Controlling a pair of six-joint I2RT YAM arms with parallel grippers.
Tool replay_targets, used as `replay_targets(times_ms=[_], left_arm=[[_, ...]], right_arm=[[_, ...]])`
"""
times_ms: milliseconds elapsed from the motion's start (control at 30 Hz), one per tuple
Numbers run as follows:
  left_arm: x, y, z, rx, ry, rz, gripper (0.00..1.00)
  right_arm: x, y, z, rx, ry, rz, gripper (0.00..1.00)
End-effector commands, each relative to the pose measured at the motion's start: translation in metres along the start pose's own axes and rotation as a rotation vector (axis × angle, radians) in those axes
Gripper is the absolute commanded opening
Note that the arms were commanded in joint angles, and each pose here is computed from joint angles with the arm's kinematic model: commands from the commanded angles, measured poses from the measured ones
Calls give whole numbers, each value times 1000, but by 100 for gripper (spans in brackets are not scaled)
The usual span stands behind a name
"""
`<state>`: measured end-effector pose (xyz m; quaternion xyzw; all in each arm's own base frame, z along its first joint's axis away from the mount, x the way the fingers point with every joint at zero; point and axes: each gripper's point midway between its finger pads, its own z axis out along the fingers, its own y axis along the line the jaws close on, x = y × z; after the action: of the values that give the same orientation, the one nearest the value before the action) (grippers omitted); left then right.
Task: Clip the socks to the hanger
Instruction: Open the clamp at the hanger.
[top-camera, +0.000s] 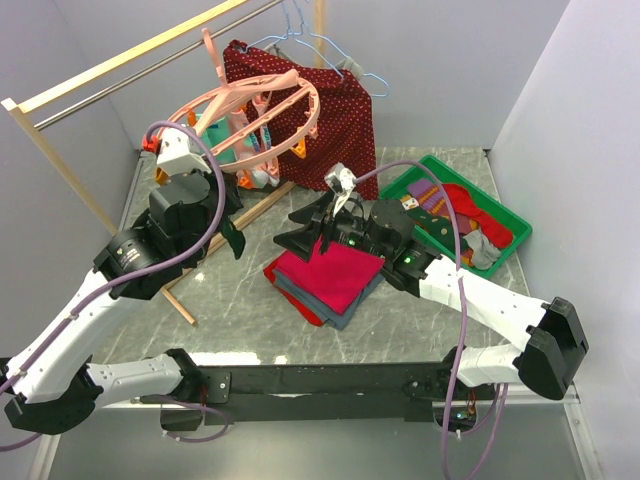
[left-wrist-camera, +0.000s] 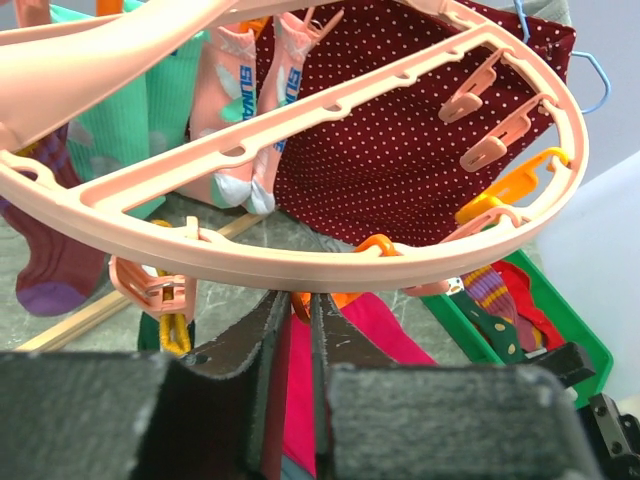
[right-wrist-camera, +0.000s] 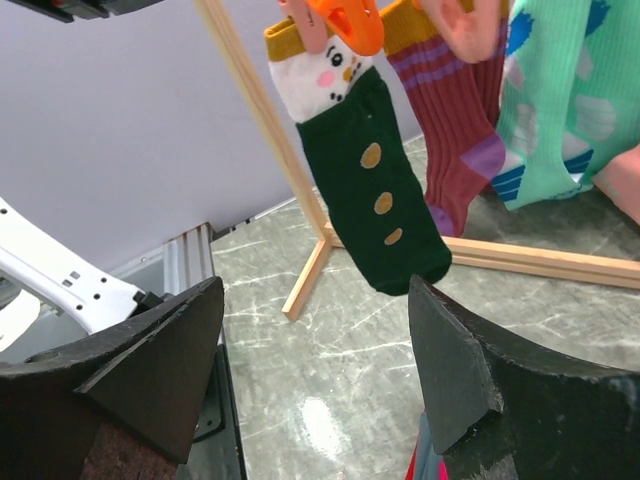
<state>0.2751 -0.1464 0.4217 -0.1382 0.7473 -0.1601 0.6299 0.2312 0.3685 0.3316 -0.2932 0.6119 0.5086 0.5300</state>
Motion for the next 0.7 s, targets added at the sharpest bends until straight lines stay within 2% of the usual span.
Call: replay_targets(times_ms=[0, 267, 467, 667], left_arm=[[-14, 1, -6, 4, -43, -13, 13], [-20, 7, -8, -17, -59, 5, 13], [-28, 11, -9, -38, -90, 12, 20], [-32, 12, -4, -43, -103, 18, 20]], right_arm=[[-24, 19, 4, -84, -66, -73, 80], [-43, 26, 22, -151, -108, -115, 80], [-63, 25, 42, -170, -156, -142, 79], [-80, 22, 63, -180, -203, -158, 79]])
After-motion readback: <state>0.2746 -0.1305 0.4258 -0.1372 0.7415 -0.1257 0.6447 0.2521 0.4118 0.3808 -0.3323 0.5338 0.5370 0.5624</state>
